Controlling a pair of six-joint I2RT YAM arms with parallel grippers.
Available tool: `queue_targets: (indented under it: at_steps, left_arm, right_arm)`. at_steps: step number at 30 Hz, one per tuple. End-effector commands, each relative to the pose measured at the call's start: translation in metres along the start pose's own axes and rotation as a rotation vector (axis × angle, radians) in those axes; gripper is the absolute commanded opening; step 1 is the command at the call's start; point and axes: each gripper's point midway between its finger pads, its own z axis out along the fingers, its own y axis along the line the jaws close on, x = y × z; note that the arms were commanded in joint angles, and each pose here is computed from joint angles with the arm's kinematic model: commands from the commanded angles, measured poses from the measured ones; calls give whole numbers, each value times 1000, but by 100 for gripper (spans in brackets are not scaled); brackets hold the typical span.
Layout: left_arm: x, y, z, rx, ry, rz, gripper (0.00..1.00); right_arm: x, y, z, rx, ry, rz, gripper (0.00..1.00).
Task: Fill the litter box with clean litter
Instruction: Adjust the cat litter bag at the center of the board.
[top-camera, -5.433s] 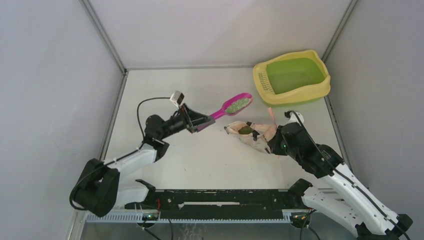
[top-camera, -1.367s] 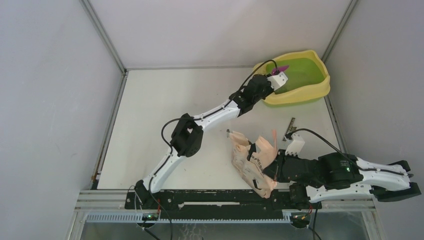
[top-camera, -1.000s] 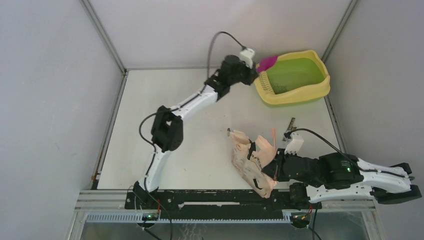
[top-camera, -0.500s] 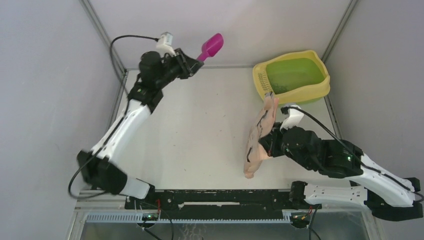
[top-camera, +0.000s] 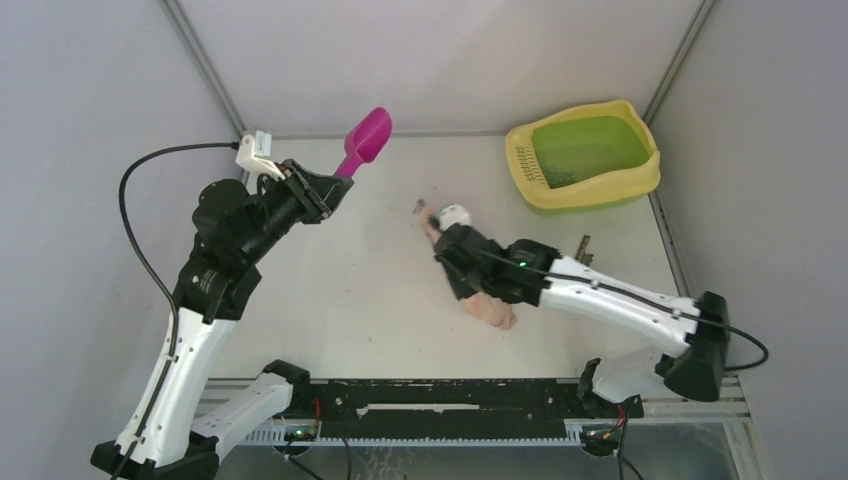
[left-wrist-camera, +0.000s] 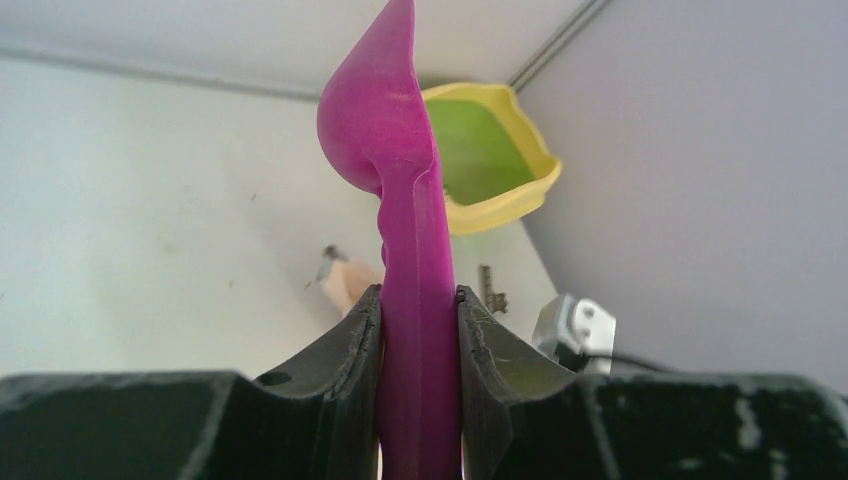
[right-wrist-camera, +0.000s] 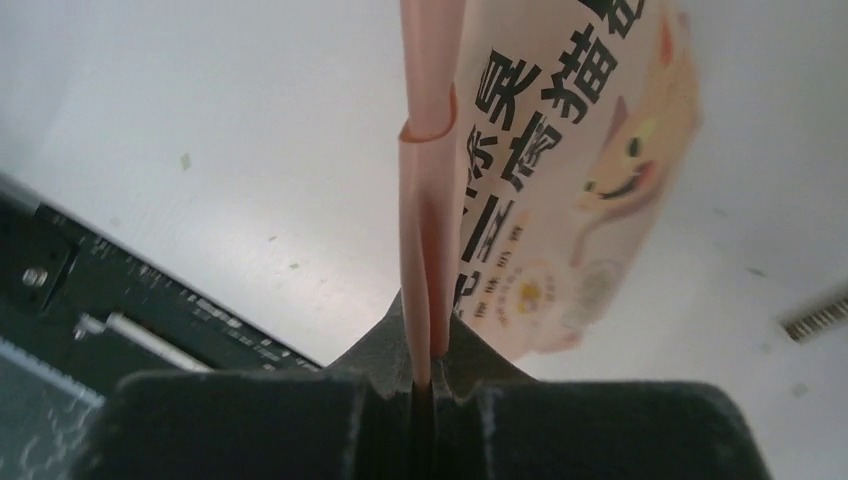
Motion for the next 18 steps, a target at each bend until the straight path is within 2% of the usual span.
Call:
queue_targets:
  at_steps: [1, 2, 4, 6, 7, 9, 10, 13, 18]
  left_arm:
    - [21, 34, -11, -134, 43, -27, 5]
    - [22, 37, -13, -147, 45, -30, 4]
    - [25, 42, -14, -159, 52, -36, 4]
    - [26, 45, -13, -166, 53, -40, 4]
    - [26, 45, -14, -166, 54, -39, 4]
    - [25, 47, -14, -173, 52, -34, 4]
    - [25, 49, -15, -177, 52, -32, 4]
    - [24, 51, -15, -175, 53, -35, 4]
    - [22, 49, -16, -160, 57, -32, 4]
  right_arm:
    - [-3, 80, 5, -183, -5, -154, 0]
    - [2, 94, 4, -210, 4, -180, 0]
    - [15, 112, 8, -230, 50, -216, 16]
    - [22, 116, 9, -235, 90, -211, 27]
    - [21, 116, 6, -240, 93, -201, 36]
    - [10, 111, -12, -264, 58, -165, 95]
    - [1, 105, -22, -276, 23, -138, 99]
    - [-34, 64, -50, -249, -101, -8, 99]
    - [-79, -61, -80, -5, -337, 282, 99]
